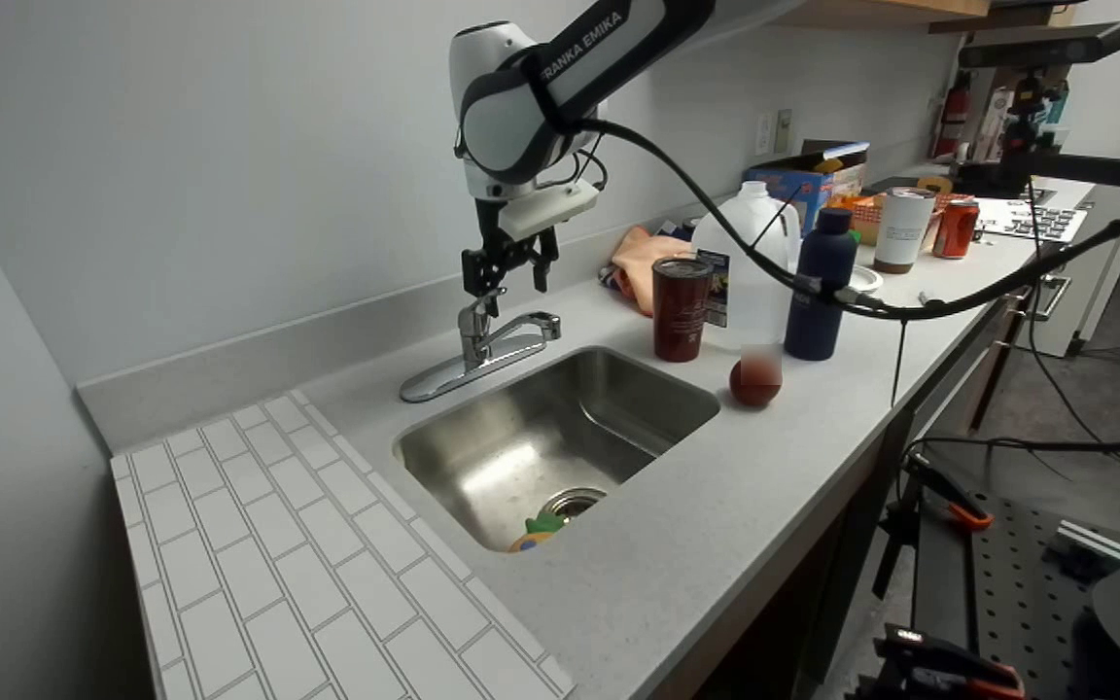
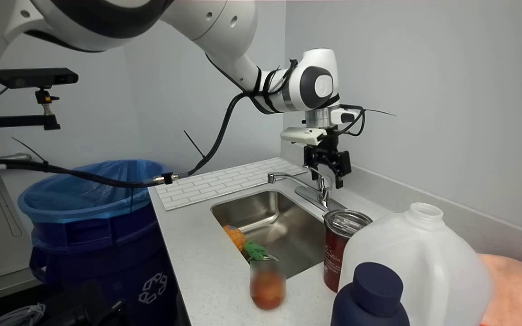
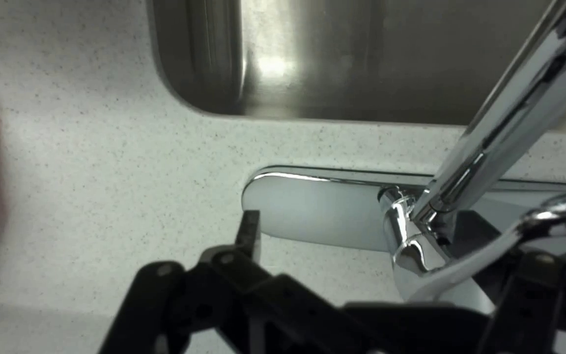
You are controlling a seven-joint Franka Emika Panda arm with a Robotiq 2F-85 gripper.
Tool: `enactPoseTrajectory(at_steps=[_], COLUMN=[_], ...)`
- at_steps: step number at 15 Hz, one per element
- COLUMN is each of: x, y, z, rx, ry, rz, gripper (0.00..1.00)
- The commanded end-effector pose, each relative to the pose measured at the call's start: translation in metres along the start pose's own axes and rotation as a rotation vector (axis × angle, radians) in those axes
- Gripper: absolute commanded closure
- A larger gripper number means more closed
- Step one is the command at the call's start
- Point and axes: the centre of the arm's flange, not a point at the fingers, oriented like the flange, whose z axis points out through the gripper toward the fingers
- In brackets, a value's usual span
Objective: Push the faucet handle downwards.
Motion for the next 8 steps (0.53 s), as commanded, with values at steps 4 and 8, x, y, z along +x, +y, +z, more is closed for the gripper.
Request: enactPoseTrajectory(at_steps=[4, 8], x=[-0.02, -0.0182], y=[0.0097, 0.0124], z=[-0.0051, -0.0116], rx=[0.008, 0.02], ry=[-0.051, -0.038], rz=[-0.013, 0.002], gripper=[0.0, 0.0])
